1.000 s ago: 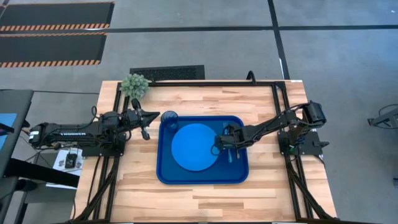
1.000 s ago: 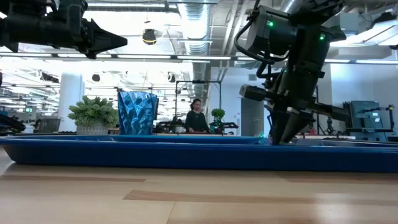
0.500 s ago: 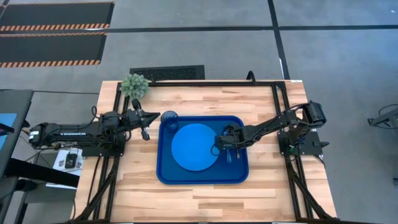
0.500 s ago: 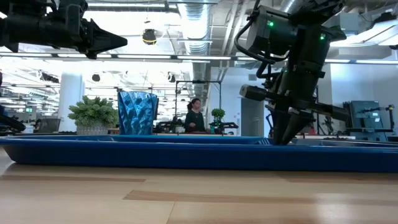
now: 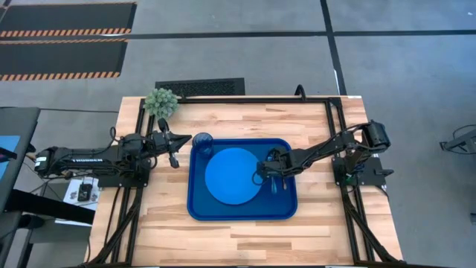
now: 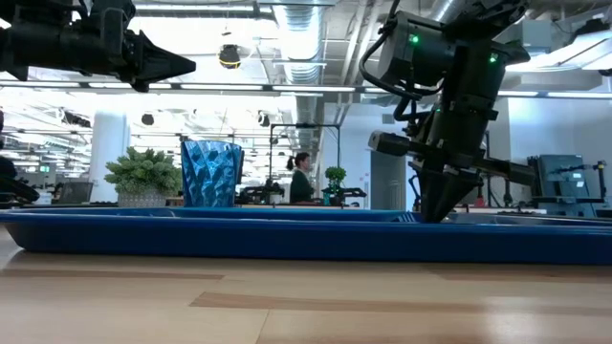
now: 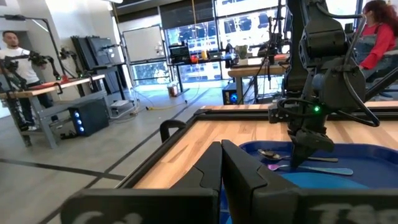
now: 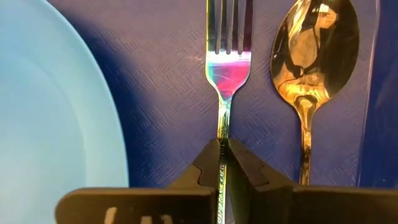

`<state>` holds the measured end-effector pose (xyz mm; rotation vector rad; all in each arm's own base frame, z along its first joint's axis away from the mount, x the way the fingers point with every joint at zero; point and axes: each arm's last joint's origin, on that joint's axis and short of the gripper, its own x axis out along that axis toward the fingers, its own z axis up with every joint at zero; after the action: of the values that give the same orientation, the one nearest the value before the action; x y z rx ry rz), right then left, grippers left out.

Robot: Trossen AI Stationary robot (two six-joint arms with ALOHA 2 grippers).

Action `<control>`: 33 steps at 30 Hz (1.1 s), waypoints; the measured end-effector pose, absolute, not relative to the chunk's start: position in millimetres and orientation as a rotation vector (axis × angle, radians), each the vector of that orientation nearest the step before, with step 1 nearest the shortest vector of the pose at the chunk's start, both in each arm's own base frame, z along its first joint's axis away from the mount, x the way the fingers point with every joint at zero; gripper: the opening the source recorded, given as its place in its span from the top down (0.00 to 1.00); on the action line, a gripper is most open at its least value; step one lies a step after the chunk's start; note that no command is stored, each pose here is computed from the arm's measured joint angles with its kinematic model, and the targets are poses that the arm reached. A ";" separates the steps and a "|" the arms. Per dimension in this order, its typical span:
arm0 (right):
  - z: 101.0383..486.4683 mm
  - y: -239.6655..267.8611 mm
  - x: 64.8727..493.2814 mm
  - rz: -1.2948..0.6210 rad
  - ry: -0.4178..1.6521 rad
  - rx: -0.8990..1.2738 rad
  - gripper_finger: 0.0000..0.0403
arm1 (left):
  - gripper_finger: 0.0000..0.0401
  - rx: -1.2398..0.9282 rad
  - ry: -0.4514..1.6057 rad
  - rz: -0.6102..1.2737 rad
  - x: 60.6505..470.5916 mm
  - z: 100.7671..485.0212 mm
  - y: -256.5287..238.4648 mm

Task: Pick and place plate/cup/fork/spoon on tray
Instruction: Put the blue fork on the blue tray to the right of the blue plate

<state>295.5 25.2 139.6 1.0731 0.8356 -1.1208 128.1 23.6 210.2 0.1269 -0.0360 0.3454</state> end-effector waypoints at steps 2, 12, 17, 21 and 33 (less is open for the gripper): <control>139.5 25.2 295.4 -1.122 0.835 1.074 0.92 | 1.00 0.127 -0.036 0.345 128.1 210.1 23.6; 139.0 25.0 293.8 -1.136 0.846 1.071 0.82 | 1.00 0.127 -0.030 0.345 128.2 209.6 23.6; 139.1 24.7 291.9 -1.144 0.859 1.051 0.77 | 1.00 0.127 -0.030 0.345 128.2 209.6 23.6; 143.6 24.1 292.8 -1.152 0.863 1.005 0.74 | 1.00 0.127 -0.030 0.345 128.2 209.7 23.6; 171.8 14.7 301.9 -1.016 0.927 0.702 0.84 | 1.00 0.131 -0.010 0.324 128.5 207.6 23.1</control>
<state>301.9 14.7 171.8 0.7021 0.9266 -1.0159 128.5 23.1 207.6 0.1314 -0.0096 0.3238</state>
